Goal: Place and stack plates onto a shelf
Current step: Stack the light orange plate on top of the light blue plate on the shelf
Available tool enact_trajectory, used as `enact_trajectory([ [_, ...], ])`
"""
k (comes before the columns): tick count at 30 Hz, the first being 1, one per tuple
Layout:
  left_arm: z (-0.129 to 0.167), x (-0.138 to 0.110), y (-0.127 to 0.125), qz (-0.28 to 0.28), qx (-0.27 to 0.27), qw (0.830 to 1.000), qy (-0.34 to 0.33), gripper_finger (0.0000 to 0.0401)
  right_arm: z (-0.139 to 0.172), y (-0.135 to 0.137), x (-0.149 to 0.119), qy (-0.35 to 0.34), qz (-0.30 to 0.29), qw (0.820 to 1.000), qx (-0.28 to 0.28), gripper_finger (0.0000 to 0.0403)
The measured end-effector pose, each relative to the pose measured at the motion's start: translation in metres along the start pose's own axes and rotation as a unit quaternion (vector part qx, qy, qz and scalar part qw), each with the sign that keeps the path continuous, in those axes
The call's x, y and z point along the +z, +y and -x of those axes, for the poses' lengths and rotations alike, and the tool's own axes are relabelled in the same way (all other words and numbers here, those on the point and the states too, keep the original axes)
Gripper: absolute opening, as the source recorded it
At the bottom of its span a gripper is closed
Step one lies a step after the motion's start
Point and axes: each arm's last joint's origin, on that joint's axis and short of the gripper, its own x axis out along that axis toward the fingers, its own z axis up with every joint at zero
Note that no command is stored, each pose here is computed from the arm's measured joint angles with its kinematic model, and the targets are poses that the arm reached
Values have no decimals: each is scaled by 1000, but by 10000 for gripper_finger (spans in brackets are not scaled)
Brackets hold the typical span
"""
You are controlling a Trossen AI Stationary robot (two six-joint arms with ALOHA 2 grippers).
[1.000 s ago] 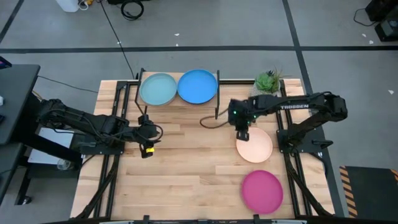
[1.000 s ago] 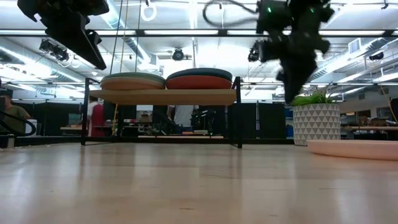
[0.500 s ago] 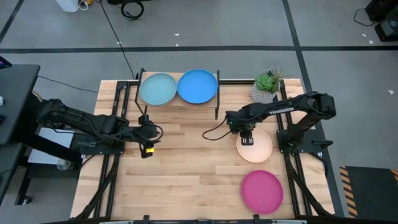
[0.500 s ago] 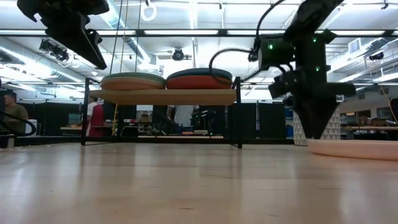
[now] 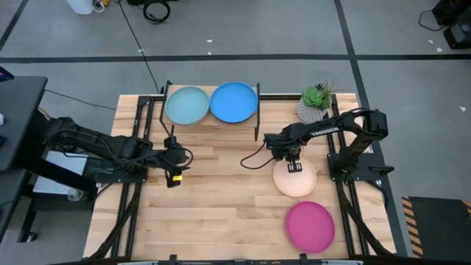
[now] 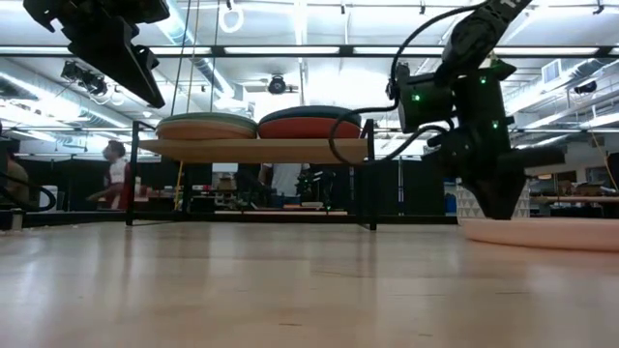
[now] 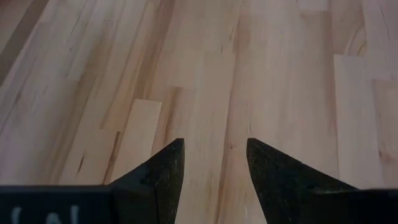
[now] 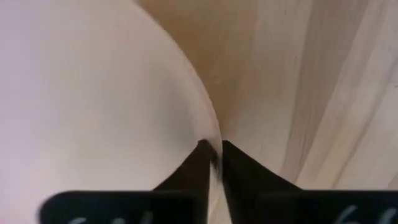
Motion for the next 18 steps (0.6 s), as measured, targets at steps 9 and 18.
enact_trajectory([
  [9, 0, 0, 0, 0, 0, 1000, -2, 181, 36, -3, 14, -56, -18, 997, 58, 19],
  [18, 0, 1, 0, 1, 0, 1000, -3, 181, 82, -16, 30, -176, 6, 958, 226, 17],
])
